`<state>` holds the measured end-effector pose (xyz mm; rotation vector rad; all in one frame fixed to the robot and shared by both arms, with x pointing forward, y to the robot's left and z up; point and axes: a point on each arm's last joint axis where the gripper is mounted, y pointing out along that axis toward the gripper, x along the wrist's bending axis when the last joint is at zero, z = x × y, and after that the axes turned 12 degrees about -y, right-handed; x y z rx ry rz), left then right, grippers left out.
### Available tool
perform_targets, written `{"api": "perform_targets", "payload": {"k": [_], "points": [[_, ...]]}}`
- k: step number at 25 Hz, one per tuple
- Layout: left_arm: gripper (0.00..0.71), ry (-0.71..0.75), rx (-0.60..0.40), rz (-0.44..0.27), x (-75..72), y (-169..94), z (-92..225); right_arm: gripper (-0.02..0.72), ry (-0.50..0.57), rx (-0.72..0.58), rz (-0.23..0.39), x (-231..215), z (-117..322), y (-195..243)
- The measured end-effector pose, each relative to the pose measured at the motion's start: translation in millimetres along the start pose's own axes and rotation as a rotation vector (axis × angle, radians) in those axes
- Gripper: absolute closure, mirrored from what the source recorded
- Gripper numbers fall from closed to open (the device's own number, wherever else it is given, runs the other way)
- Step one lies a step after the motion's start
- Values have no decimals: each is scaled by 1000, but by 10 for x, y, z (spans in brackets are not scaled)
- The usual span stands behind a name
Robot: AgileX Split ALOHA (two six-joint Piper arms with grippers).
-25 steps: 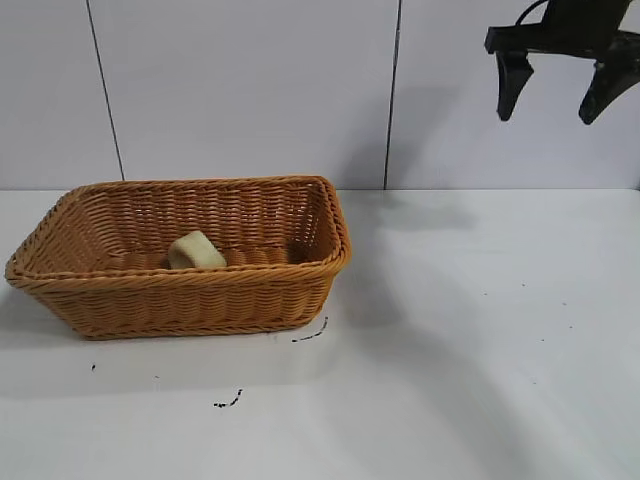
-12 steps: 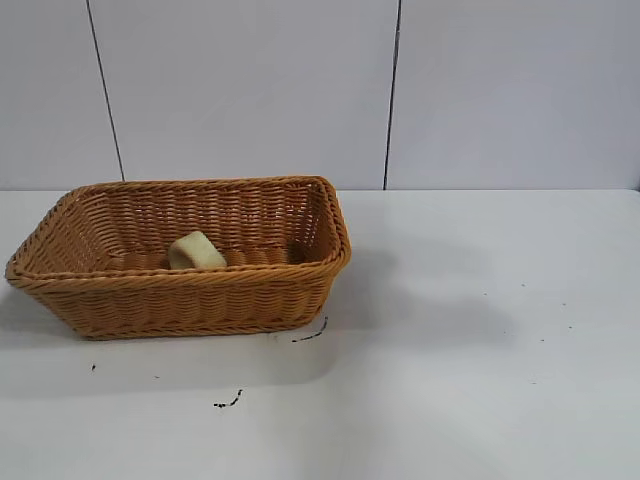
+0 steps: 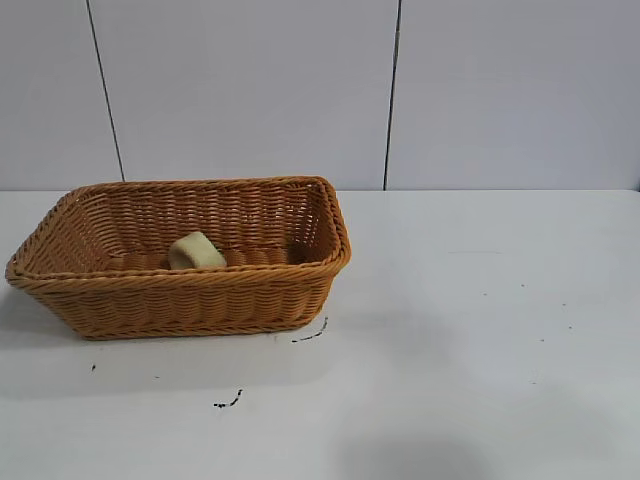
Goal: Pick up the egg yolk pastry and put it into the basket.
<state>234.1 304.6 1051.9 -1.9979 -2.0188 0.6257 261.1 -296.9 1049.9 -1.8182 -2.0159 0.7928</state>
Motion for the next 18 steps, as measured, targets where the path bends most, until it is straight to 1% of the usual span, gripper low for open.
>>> {"api": "perform_targets", "payload": {"k": [4, 6, 18], "points": [[17, 0, 0, 0, 0, 0, 0, 69, -1, -127, 21, 16, 78, -151], [17, 0, 0, 0, 0, 0, 0, 69, -1, -170, 29, 22, 115, -204], [17, 0, 0, 0, 0, 0, 0, 69, 1, -187, 26, 29, 126, -222]]}}
